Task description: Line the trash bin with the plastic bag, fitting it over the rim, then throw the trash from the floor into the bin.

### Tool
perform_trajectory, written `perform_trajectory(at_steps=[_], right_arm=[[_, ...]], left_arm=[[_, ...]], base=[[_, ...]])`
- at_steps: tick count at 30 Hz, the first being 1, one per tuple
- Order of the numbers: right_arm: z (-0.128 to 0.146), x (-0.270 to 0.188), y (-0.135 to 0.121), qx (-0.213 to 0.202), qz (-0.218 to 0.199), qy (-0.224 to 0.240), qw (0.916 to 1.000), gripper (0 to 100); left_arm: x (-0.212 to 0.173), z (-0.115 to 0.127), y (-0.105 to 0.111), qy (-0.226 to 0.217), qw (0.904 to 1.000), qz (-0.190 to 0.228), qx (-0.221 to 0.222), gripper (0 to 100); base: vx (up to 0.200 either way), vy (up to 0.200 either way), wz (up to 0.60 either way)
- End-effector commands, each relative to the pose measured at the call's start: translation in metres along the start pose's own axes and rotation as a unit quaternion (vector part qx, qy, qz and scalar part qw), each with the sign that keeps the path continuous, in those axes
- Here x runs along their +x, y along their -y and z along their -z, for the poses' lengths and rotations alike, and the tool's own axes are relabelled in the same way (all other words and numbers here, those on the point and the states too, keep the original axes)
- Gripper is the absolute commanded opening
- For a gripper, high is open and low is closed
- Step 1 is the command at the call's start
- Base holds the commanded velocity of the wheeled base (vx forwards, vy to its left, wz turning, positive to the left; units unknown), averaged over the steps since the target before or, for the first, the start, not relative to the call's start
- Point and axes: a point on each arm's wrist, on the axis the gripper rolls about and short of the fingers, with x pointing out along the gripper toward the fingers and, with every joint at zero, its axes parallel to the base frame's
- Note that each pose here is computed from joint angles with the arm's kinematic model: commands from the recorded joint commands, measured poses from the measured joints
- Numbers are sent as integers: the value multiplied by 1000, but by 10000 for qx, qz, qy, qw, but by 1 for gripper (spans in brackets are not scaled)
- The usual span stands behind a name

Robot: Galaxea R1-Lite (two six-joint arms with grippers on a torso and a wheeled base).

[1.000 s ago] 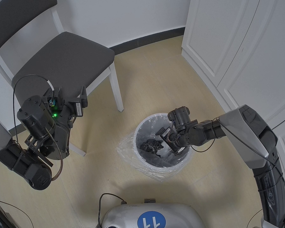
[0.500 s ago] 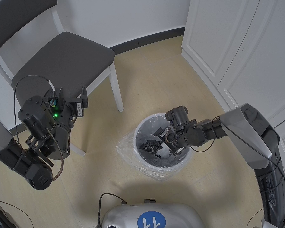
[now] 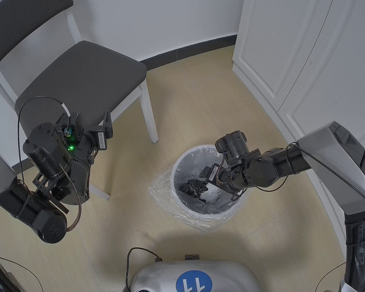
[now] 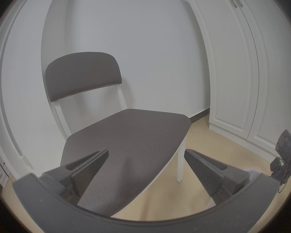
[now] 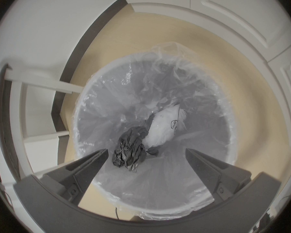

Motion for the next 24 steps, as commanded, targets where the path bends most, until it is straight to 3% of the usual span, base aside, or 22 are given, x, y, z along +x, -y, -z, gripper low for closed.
perform_trajectory(at_steps=[1,7,13,18,24], right_arm=[[8,-26,0,-541,167,159,9983,100],[28,-29,6,-1184,475,322,9913,100],[41,-25,14,-1590,359,444,9856,100],[53,-16,13,-1698,207,511,9839,100],[65,5,4,-1502,-365,938,9835,100]], left_arm=[[-1,1,1,-14,10000,25,7,100],[-1,2,1,-26,10000,28,16,100],[-1,4,3,-56,10000,44,36,100],[0,8,5,-99,9999,56,66,100],[1,10,6,-129,9999,65,88,100]], base=[[0,0,0],[0,0,0],[0,0,0],[0,0,0],[0,0,0]])
